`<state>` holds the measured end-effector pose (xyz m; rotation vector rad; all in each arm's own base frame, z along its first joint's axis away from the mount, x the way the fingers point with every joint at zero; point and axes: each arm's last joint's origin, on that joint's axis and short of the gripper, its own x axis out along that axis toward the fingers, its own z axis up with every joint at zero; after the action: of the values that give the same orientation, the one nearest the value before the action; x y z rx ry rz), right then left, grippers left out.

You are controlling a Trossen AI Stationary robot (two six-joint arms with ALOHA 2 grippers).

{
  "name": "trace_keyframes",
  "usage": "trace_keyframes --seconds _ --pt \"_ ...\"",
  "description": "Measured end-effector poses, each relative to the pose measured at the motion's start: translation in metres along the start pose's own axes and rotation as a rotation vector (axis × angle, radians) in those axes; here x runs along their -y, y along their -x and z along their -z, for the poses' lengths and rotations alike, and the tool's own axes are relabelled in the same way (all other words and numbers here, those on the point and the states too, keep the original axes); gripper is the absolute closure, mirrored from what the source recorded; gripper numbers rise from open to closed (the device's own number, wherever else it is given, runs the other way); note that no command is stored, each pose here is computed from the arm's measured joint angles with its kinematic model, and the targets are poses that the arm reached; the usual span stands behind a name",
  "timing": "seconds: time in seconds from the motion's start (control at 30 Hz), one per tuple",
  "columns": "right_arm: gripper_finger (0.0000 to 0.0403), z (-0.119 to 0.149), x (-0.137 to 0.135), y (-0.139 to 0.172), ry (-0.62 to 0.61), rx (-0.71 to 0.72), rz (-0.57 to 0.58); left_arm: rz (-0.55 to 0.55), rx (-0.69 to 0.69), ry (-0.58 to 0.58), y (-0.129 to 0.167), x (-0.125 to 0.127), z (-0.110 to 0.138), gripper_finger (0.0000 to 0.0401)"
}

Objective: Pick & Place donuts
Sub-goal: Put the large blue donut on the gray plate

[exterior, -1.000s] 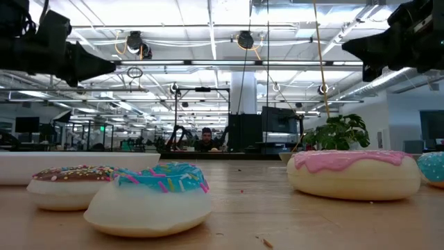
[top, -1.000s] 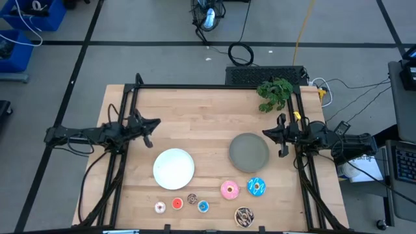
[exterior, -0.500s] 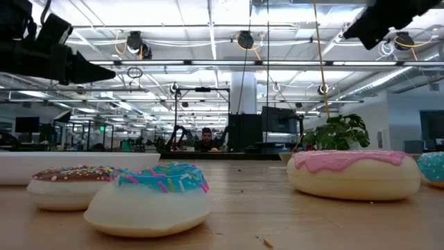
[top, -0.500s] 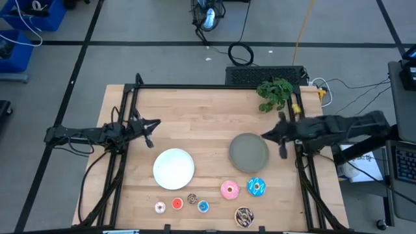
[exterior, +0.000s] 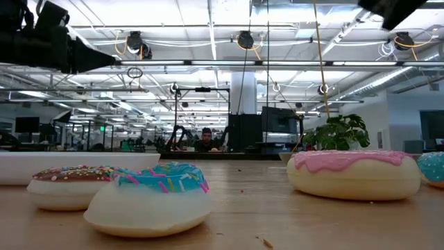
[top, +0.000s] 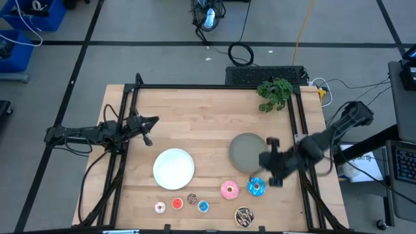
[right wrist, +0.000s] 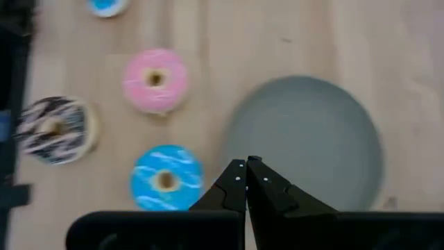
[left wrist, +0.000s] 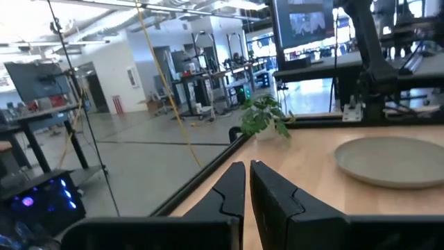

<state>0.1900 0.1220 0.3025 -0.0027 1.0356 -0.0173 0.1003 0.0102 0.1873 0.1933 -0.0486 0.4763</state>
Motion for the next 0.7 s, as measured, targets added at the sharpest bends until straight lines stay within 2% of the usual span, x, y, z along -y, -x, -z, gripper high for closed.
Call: trace_keyframes --seconds 0.1,0.17,0.3,0.43,0.53,0.7 --pt "0.0403 -0.002 -0.026 -0.002 0.036 -0.014 -0.028 -0.010 0.001 0.043 0.000 0.000 0.000 0.0371" --pt "0.0403 0.001 -0.037 -0.008 0.016 -0.036 -0.034 -0.018 -0.002 0.086 0.000 -0.001 0.000 0.0371" --pt "0.0403 0.004 -0.048 -0.021 -0.032 -0.075 -0.031 -0.017 -0.003 0.152 0.000 0.000 0.000 0.0371" --pt "0.0398 0.006 -0.060 -0.035 -0.011 -0.122 -0.046 -0.017 -0.004 0.160 0.000 0.000 0.000 0.0371" --pt "0.0373 0.006 -0.068 -0.042 0.002 -0.116 -0.055 -0.018 -0.004 0.159 0.000 -0.001 0.000 0.0370" --pt "0.0304 0.007 -0.073 -0.054 0.079 -0.145 -0.048 -0.029 -0.006 0.112 0.000 -0.001 0.000 0.0370"
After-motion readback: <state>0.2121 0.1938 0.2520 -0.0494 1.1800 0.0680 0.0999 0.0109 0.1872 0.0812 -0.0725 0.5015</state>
